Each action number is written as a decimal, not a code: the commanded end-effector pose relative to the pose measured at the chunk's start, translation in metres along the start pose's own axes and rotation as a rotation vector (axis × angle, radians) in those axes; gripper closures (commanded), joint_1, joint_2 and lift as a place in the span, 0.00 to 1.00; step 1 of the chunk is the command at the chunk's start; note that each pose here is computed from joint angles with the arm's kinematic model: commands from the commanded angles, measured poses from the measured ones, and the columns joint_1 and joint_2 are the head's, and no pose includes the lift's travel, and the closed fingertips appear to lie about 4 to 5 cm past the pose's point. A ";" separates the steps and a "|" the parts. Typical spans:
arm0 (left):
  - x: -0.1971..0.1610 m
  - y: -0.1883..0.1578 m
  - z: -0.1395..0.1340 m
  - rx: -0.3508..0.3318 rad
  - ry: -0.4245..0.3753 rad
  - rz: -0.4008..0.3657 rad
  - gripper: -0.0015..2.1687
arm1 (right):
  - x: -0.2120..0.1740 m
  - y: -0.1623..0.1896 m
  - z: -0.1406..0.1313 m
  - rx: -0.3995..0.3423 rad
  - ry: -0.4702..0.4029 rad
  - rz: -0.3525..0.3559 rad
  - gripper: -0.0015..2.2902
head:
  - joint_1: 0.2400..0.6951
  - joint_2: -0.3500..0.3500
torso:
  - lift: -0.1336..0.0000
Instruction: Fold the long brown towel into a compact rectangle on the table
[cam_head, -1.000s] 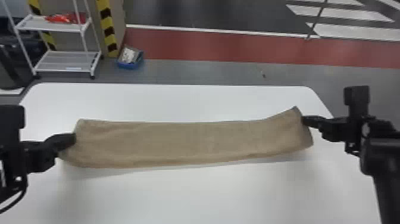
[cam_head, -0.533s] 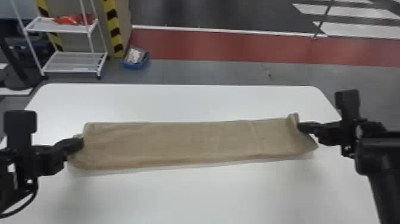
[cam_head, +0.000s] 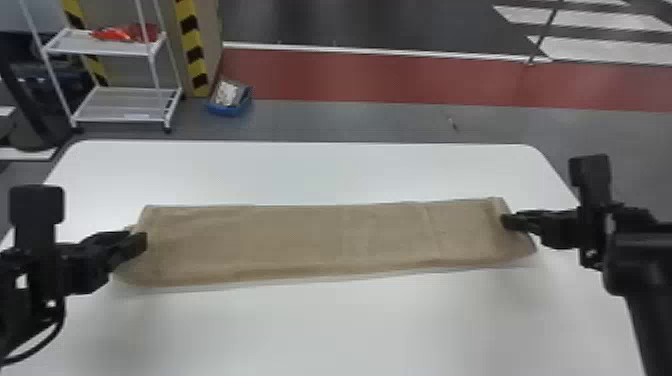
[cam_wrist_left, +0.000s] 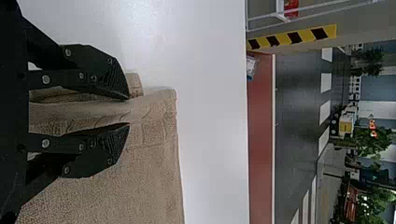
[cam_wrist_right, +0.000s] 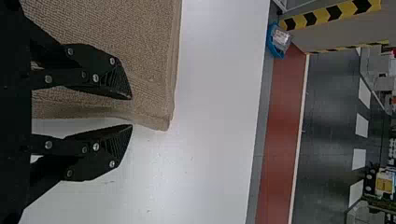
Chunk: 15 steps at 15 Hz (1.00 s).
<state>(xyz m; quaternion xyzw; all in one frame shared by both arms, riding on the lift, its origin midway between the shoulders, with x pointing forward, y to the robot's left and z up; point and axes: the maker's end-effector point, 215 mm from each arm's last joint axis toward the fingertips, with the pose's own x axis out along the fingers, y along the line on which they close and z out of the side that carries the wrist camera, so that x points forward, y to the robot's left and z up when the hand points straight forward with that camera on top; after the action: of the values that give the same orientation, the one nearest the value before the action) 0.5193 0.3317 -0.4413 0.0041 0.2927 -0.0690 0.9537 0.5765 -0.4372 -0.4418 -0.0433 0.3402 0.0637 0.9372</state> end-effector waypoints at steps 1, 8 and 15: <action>0.000 -0.003 0.001 0.000 -0.002 -0.006 0.11 | -0.010 -0.005 -0.004 0.031 0.010 -0.011 0.01 | 1.00 0.35 | 0.07; -0.022 0.011 0.020 -0.004 -0.072 0.048 0.05 | -0.041 -0.026 -0.003 0.093 -0.040 -0.029 0.03 | 1.00 0.31 | 0.07; -0.009 0.031 -0.005 -0.054 -0.022 0.070 0.05 | -0.021 0.061 0.056 -0.033 -0.213 0.108 0.03 | 1.00 0.39 | 0.07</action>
<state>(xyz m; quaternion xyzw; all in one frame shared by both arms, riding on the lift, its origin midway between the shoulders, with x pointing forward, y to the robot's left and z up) 0.5108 0.3614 -0.4326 -0.0124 0.2757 -0.0310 0.9607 0.5779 -0.4024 -0.3955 -0.0254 0.2622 0.0984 0.9596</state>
